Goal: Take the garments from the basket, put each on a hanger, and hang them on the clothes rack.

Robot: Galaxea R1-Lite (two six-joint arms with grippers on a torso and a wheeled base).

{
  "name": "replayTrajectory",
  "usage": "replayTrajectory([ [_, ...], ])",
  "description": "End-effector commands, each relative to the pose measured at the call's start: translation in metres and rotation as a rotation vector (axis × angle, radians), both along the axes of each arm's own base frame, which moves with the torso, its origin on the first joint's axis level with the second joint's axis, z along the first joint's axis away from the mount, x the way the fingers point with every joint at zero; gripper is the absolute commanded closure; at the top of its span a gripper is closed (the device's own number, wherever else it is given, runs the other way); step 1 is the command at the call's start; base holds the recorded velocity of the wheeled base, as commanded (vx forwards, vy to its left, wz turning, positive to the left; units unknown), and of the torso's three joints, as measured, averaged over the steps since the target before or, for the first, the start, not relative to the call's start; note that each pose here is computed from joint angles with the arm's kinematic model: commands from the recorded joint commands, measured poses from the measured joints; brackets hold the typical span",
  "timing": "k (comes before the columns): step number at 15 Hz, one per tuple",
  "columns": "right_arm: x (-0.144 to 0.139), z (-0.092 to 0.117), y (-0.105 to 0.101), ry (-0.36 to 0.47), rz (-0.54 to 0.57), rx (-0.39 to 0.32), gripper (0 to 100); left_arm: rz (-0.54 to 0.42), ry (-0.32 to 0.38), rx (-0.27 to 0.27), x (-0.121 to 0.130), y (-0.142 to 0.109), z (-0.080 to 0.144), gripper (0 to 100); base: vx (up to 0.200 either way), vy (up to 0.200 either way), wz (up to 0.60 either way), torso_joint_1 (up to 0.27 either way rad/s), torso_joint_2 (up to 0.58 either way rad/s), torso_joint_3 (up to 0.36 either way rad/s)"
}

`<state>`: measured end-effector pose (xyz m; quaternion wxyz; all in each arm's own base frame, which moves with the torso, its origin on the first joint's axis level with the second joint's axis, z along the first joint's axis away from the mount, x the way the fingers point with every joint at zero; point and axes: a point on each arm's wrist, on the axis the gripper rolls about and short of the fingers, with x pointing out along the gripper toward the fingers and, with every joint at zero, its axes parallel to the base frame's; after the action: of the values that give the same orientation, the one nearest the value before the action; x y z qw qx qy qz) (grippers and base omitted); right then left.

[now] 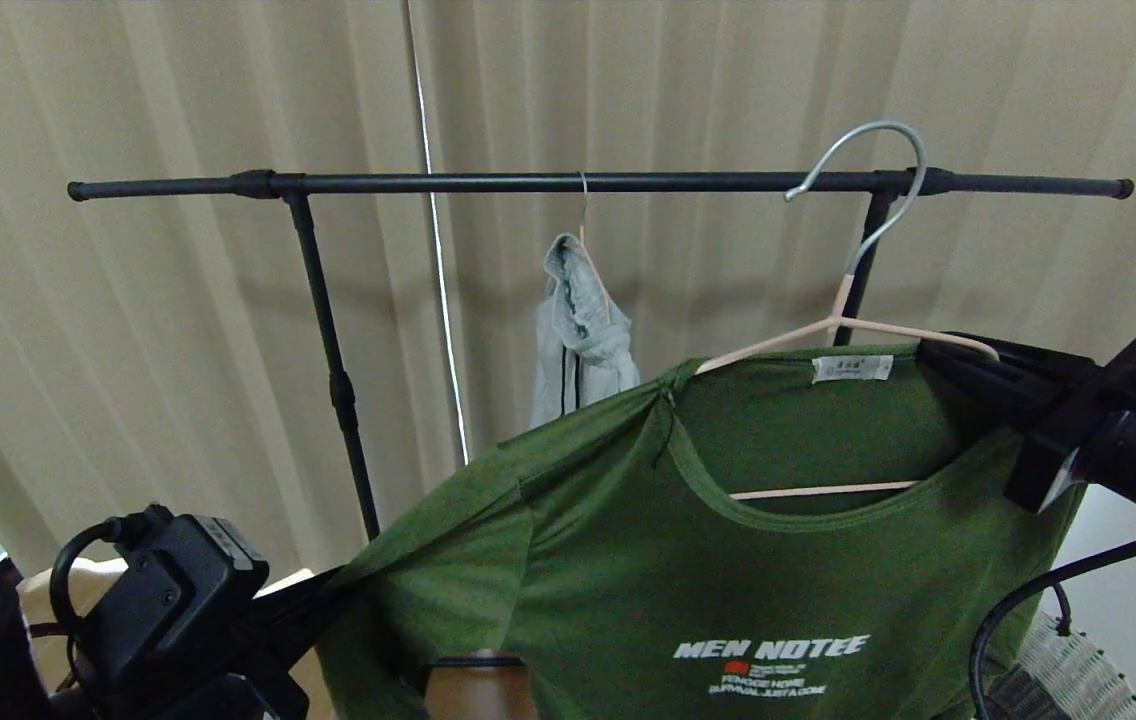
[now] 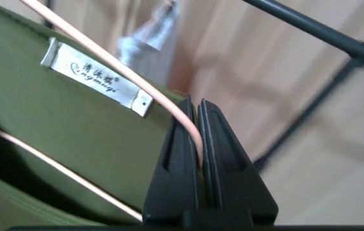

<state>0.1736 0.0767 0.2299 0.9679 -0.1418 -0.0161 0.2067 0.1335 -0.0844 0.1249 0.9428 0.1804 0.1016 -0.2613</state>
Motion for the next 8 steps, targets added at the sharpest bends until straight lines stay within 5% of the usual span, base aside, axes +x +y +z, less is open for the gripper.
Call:
replayTrajectory([
  [1, 0.0013, 0.0000, -0.0020, 0.000, -0.013, 0.000, 100, 0.037, -0.007, 0.004, -0.0005, 0.0073, -0.0003, 100, 0.000, 0.000, 0.00, 0.000, 0.00, 0.000],
  [5, 0.0018, -0.0004, -0.0022, 0.003, -0.015, -0.002, 100, 0.022, -0.012, 0.000, -0.0003, 0.0046, 0.0012, 100, 0.000, 0.000, 0.00, 0.000, 0.00, 0.000],
  [6, 0.0018, -0.0004, -0.0022, 0.003, -0.016, -0.002, 100, 0.019, -0.012, -0.003, -0.0003, 0.0046, 0.0014, 0, 0.000, 0.000, 0.00, 0.000, 0.00, 0.000],
  [8, 0.0019, -0.0006, -0.0036, 0.003, -0.030, -0.002, 100, 0.017, -0.017, -0.015, -0.0032, 0.0057, 0.0020, 0, 0.000, 0.000, 0.00, 0.000, 0.00, 0.000],
])
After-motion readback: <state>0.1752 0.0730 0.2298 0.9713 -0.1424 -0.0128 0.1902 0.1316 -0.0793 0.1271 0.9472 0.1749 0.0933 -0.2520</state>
